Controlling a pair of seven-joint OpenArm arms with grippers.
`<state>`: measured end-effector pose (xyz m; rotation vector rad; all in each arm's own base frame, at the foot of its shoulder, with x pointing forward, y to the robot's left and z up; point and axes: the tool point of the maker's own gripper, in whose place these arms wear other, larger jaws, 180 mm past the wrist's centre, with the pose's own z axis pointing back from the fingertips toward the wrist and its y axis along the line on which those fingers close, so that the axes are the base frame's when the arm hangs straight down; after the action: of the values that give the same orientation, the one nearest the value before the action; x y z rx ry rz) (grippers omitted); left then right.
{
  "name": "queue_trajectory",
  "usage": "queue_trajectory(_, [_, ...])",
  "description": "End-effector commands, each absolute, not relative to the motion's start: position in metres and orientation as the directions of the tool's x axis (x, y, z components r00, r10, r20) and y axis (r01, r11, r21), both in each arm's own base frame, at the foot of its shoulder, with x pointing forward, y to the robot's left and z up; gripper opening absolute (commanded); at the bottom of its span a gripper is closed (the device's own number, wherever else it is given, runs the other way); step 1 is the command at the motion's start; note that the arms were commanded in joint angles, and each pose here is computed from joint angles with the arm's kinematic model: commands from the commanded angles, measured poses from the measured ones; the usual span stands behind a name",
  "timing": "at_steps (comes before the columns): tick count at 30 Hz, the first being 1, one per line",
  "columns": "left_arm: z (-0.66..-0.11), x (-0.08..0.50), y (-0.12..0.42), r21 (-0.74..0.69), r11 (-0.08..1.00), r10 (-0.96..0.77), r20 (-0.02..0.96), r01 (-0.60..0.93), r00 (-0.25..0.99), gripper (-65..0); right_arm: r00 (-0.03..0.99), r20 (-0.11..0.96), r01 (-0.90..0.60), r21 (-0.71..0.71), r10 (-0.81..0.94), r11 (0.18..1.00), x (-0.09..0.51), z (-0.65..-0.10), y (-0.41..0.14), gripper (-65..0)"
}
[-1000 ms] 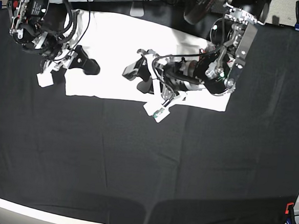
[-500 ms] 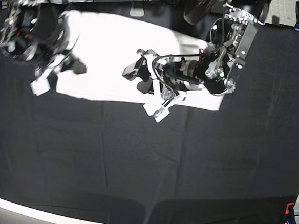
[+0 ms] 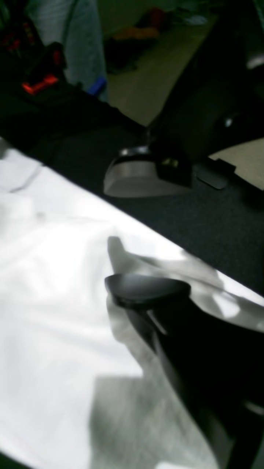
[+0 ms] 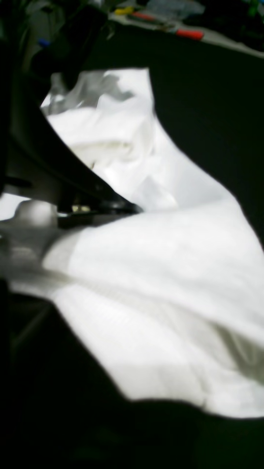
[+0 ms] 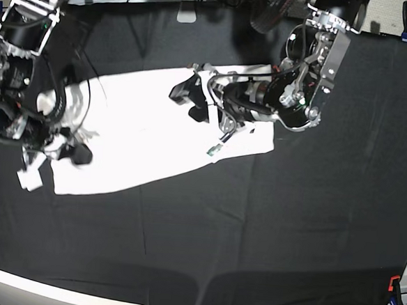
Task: Layout the t-shirt on the table in an organized manner, then fold the t-shirt properly
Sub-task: 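Fold the grasped end with the right gripper toward the left gripper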
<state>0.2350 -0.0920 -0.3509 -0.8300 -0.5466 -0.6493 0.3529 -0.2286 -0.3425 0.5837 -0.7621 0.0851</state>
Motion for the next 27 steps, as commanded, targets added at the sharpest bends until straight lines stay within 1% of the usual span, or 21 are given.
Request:
queue_trajectory(1, [-0.337, 0.241, -0.097, -0.491, 0.488, -0.278, 0.697, 0.722, 0.661, -33.4, 0.681, 0.715, -0.31, 0.478, -0.159, 0.822, 0.365, -0.324, -0.222, -65.0])
queue_trajectory(5, [-0.341, 0.244, -0.093, -0.459, 0.513, -0.295, 0.699, 0.726, 0.651, -33.4, 0.691, 0.687, -0.324, 0.572, -0.225, 0.753, 0.362, -0.335, -0.18, -65.0])
queue_trajectory(9, [-0.347, 0.252, -0.079, -0.356, 0.591, -0.335, 0.708, 0.724, 0.622, -33.4, 0.699, 0.665, -0.334, 0.627, -0.261, 0.704, 0.358, -0.341, -0.147, -65.0])
queue_trajectory(13, [-0.336, 0.254, -0.065, -0.24, 0.657, -0.358, 0.735, 0.714, 0.576, -33.4, 0.672, 0.692, -0.377, 0.627, -0.265, 0.682, 0.359, -0.328, -0.124, -65.0])
queue_trajectory(17, [-0.322, 0.248, -0.045, -0.122, 0.733, -0.37, 0.753, 0.669, 0.543, -33.4, 0.645, 0.735, -0.458, 0.592, -0.21, 0.663, 0.351, -0.309, -0.091, -65.0])
queue_trajectory(20, [-0.327, 0.235, -0.025, -0.06, 0.792, -0.392, 0.713, 0.608, 0.581, -33.4, 0.634, 0.764, -0.532, 0.54, -0.116, 0.652, 0.338, -0.3, -0.059, -65.0])
queue_trajectory(23, [-0.341, 0.215, -0.009, -0.015, 0.809, -0.439, 0.649, 0.587, 0.622, -33.4, 0.647, 0.762, -0.559, 0.491, -0.02, 0.668, 0.327, -0.304, -0.032, -65.0])
queue_trajectory(27, [-0.356, 0.202, 0.014, 0.051, 0.818, -0.488, 0.59, 0.573, 0.644, -33.4, 0.666, 0.744, -0.589, 0.486, 0.048, 0.646, 0.317, -0.31, 0.003, -65.0])
